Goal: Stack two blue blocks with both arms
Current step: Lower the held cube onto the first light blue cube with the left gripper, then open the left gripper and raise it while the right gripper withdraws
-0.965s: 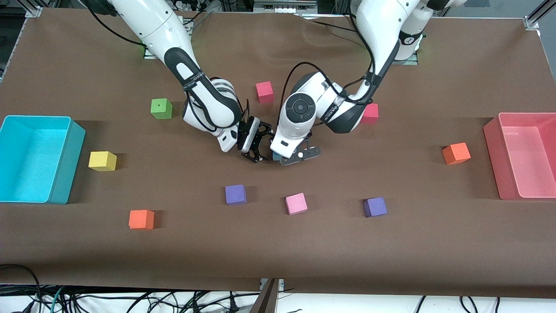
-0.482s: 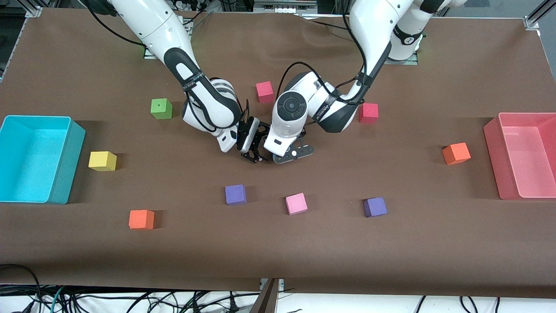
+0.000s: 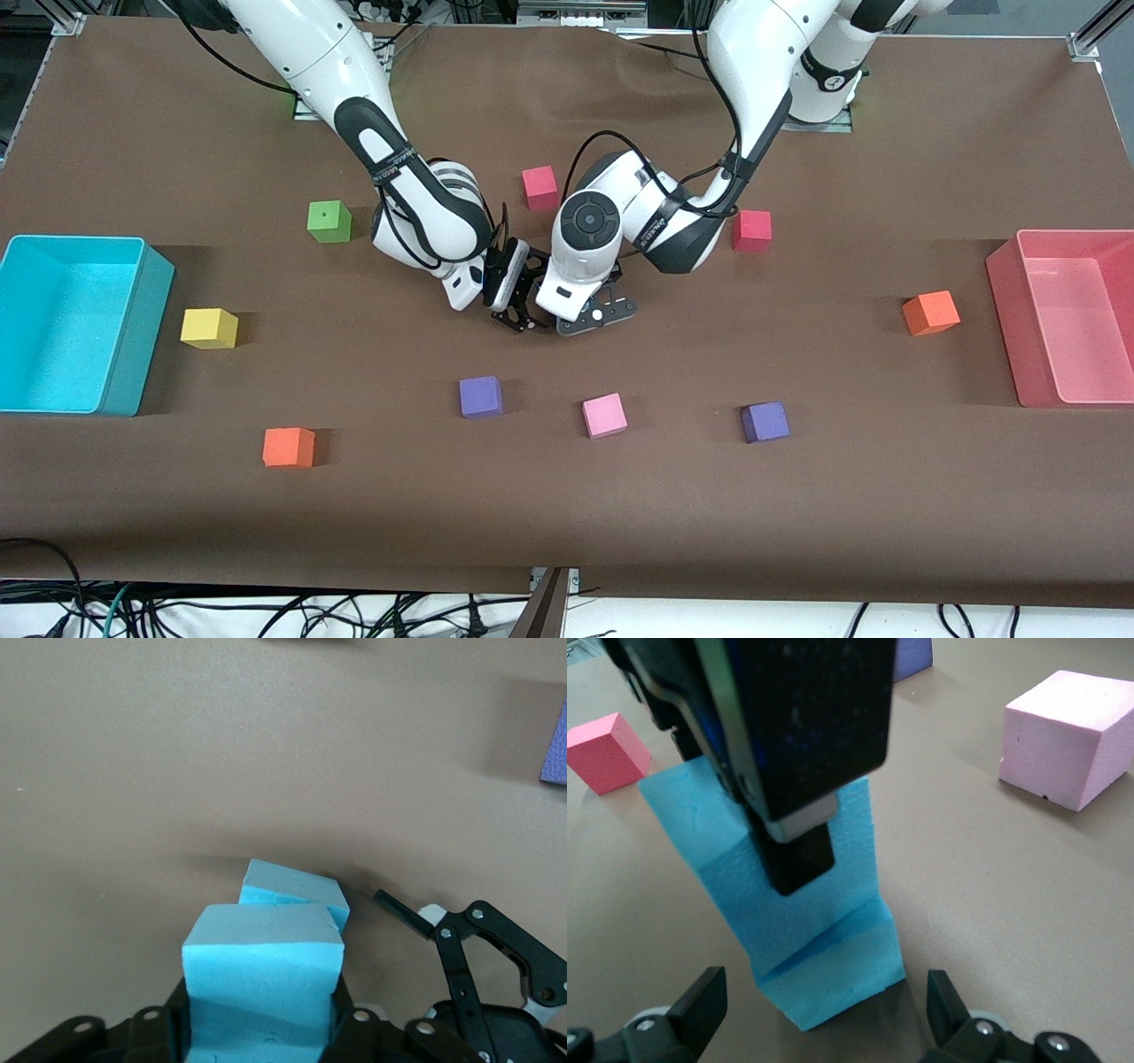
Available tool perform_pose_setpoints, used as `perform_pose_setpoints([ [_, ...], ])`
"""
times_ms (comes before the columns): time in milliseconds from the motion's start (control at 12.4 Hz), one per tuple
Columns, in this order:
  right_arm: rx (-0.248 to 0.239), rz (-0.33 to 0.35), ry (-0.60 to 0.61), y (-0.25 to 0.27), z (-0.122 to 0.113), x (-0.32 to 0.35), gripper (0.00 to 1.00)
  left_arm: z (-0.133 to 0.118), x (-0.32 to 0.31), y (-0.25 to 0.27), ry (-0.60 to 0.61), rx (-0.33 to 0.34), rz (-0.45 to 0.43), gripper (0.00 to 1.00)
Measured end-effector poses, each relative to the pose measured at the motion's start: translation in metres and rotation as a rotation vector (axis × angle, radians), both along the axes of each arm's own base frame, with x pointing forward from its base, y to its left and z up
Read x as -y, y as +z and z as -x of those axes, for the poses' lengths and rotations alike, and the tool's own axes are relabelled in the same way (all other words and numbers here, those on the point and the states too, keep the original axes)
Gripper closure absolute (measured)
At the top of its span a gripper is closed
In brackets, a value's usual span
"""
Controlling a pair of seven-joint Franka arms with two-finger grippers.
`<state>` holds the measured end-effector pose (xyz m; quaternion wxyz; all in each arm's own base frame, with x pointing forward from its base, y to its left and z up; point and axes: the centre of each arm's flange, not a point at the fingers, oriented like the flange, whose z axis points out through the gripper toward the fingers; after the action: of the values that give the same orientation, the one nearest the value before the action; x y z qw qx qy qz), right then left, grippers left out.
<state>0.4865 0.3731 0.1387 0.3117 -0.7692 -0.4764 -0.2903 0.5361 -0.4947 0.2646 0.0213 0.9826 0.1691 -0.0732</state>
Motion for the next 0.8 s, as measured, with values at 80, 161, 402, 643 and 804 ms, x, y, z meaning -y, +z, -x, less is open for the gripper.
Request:
perform_pose_setpoints([
  [80, 0.0, 0.0, 0.0, 0.0, 0.0, 0.0, 0.0, 0.0, 0.0, 0.0, 0.002, 0.0, -0.001, 0.26],
  [161, 0.0, 0.0, 0.0, 0.0, 0.0, 0.0, 0.0, -0.001, -0.001, -0.001, 0.003, 0.0, -0.002, 0.16],
  [402, -0.001, 0.002, -0.006, -0.001, -0.002, 0.003, 0.0, -0.003, -0.001, 0.002, 0.006, 0.006, 0.002, 0.0],
  [643, 0.002, 0.011, -0.022, 0.004, -0.005, 0.016, 0.0, -0.017, -0.013, 0.028, 0.014, 0.019, -0.012, 0.0],
  [804, -0.013, 0.016, -0.045, 0.021, 0.003, 0.03, 0.0, -0.033, -0.046, 0.065, -0.025, 0.004, -0.038, 0.0],
])
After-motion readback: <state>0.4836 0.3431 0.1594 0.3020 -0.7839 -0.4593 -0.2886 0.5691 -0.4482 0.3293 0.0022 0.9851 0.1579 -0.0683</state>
